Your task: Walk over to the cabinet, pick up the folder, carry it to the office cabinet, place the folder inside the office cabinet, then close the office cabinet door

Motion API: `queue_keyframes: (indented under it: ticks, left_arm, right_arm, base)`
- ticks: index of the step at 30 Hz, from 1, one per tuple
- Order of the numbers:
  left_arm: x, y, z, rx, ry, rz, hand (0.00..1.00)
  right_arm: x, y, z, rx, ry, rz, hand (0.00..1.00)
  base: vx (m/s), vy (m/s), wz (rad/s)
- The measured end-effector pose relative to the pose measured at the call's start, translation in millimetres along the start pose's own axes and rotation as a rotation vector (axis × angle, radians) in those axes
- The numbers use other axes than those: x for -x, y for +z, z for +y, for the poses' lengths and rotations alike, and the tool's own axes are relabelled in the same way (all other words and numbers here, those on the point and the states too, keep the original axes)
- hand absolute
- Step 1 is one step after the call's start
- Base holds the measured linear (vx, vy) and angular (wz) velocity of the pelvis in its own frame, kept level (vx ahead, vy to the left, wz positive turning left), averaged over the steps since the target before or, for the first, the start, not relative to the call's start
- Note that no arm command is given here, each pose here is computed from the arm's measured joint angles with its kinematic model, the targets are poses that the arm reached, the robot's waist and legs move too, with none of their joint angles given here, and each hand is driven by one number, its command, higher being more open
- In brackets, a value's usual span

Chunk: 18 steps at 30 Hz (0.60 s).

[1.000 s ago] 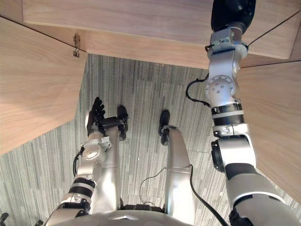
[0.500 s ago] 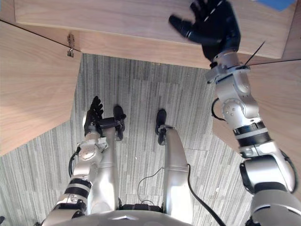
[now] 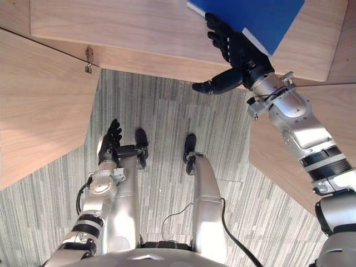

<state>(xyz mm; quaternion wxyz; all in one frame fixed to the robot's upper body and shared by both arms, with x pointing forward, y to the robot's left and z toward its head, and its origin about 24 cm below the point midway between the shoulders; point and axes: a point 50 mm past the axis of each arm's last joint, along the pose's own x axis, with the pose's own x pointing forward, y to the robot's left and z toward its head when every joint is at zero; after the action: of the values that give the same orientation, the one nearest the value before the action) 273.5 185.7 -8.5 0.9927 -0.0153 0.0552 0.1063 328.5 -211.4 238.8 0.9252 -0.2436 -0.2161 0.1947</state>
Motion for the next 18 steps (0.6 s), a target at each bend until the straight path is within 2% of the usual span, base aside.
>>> queue_keyframes:
  ticks: [5, 6, 12, 14, 18]
  left_arm:
    - [0, 0, -1, 0.000, -0.009, -0.006, 1.00]
    - [0, 0, -1, 0.000, -0.011, -0.007, 1.00]
    - [0, -1, -1, -0.001, -0.008, -0.002, 1.00]
    - [0, -1, -1, -0.010, -0.005, -0.003, 1.00]
    - [0, -1, -1, -0.011, 0.013, -0.003, 1.00]
  right_arm:
    - [1, 0, 4, 0.035, 0.020, 0.000, 1.00]
    - [2, 0, 6, 0.030, 0.029, 0.000, 0.00]
    - [4, 3, 23, -0.098, -0.054, -0.090, 0.00]
    - [2, 11, 27, -0.080, -0.135, -0.156, 0.00]
    - [-2, 28, 29, 0.089, -0.279, -0.249, 0.00]
  base:
    - [0.00, 0.000, 0.00]
    - [0.00, 0.000, 0.00]
    - [0.00, 0.000, 0.00]
    - [0.00, 0.000, 0.00]
    - [0.00, 0.000, 0.00]
